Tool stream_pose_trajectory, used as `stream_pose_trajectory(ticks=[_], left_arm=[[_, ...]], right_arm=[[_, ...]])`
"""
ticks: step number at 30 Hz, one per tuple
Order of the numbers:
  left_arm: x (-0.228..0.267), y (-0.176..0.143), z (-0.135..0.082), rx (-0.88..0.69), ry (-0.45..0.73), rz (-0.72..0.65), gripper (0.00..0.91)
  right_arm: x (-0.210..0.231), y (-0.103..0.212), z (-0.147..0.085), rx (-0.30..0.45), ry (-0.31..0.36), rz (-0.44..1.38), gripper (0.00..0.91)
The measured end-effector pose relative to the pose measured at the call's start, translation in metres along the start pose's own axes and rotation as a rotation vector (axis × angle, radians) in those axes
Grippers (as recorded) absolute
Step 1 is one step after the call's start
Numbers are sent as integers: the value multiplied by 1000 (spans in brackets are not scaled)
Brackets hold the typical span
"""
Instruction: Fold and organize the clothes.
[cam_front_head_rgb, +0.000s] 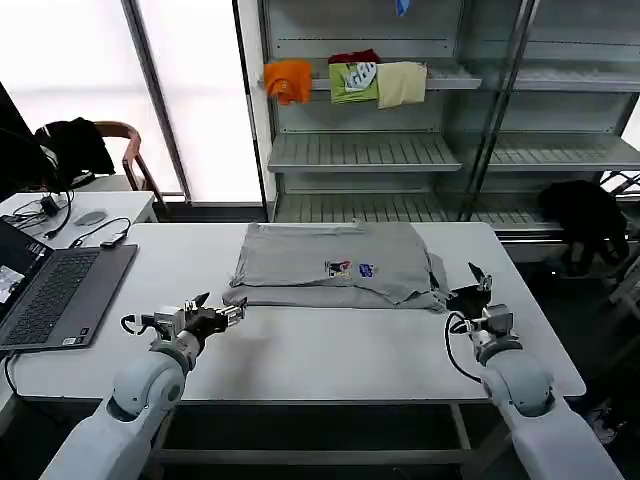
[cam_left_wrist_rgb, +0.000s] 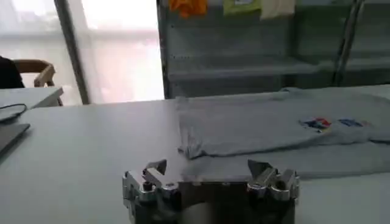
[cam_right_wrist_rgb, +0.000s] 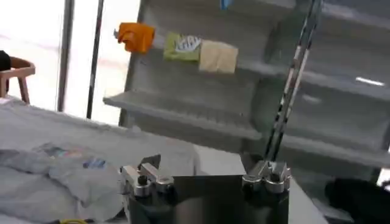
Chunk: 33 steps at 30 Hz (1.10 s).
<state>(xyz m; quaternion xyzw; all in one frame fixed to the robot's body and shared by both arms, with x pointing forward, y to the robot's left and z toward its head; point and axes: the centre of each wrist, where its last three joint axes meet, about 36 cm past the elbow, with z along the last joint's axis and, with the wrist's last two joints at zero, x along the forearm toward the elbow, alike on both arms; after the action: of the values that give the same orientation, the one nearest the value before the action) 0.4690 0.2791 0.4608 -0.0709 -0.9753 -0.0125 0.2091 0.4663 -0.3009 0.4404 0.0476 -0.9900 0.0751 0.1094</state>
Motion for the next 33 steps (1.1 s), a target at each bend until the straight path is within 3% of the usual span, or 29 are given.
stream_pose_trajectory(ticks=[13, 23, 28, 29, 33], left_arm=[[-20, 12, 6, 50, 20, -44, 907], [-31, 11, 10, 71, 33, -54, 907], [-36, 12, 13, 79, 41, -56, 776], [-36, 12, 14, 79, 43, -56, 685], [-38, 9, 19, 80, 52, -48, 534]], right_arm=[[-7, 7, 12, -69, 93, -46, 907], [-16, 9, 15, -79, 105, -55, 806], [-20, 11, 16, -77, 108, -58, 746], [-20, 11, 16, -77, 110, -58, 705], [-22, 9, 20, -78, 120, -57, 625]])
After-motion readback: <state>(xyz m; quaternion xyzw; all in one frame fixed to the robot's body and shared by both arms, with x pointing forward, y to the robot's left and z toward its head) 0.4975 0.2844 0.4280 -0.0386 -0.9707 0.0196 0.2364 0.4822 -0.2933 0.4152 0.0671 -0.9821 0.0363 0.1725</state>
